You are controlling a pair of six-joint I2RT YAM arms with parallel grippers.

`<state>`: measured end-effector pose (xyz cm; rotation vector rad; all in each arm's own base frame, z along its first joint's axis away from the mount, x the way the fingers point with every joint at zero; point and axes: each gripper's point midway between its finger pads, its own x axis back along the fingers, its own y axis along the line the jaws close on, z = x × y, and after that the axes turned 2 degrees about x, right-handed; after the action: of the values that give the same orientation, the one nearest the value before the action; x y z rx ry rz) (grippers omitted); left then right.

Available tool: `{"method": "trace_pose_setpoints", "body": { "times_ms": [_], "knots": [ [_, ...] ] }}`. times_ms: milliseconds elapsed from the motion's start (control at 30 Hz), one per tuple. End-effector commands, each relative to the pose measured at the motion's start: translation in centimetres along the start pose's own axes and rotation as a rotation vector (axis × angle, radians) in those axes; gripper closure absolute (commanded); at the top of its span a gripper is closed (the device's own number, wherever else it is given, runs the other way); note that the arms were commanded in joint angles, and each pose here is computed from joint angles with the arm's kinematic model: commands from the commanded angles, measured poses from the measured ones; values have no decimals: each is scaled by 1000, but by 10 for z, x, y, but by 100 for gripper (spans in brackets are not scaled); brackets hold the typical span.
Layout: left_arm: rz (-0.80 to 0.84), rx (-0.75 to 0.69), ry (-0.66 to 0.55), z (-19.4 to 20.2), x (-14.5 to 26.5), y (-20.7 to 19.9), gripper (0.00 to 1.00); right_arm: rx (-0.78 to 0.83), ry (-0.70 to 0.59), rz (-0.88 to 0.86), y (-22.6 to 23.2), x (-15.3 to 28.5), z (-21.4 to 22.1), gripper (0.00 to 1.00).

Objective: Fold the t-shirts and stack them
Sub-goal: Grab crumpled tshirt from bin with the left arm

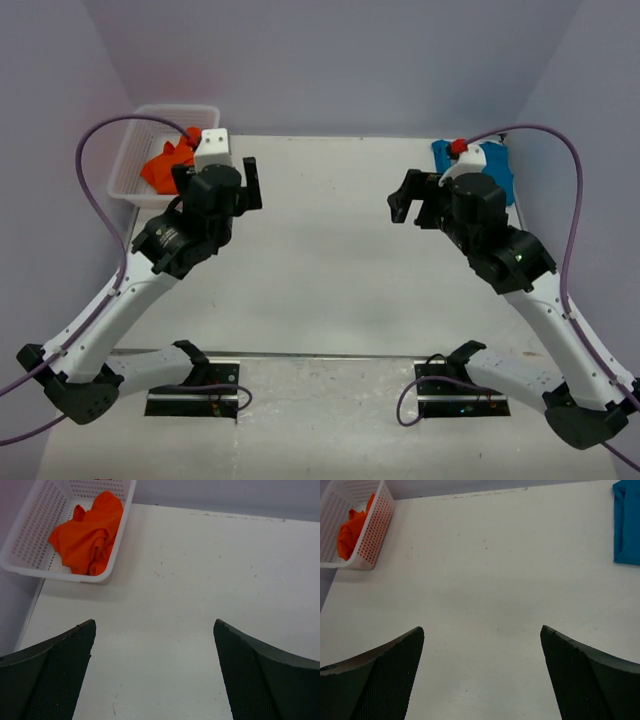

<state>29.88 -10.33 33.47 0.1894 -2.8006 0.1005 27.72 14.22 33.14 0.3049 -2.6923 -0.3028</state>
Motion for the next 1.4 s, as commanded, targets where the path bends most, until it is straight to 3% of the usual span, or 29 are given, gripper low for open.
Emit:
{"method": "trace_pose_setpoints", "body": {
  "times_ms": [0, 133, 167, 200, 300, 467, 867, 1367],
  "knots": [
    [-72, -76, 2, -11, -30, 4, 0, 12, 13, 17, 2, -9, -3, 1],
    [-74, -7, 75, -26, -96, 47, 5, 31, 35, 27, 0, -6, -3, 1],
    [-115, -55, 166, -7, -121, 54, 5, 35, 27, 35, -2, -5, -4, 1],
    [-147, -58, 150, -22, -131, 60, 5, 39, 26, 41, -3, -3, -5, 1],
    [-269, -126, 184, -16, -174, 83, 4, 47, 30, 48, -5, 1, -6, 1],
    [-264, -91, 215, -4, -225, 96, 13, 45, 1, 38, -9, 11, -6, 1],
    [-397, -104, 339, 40, -263, 128, 21, 79, -1, 68, -20, 13, 2, 1],
    [-469, -105, 420, 74, -280, 155, 31, 82, -9, 88, -23, 12, 0, 1]
  ]
}}
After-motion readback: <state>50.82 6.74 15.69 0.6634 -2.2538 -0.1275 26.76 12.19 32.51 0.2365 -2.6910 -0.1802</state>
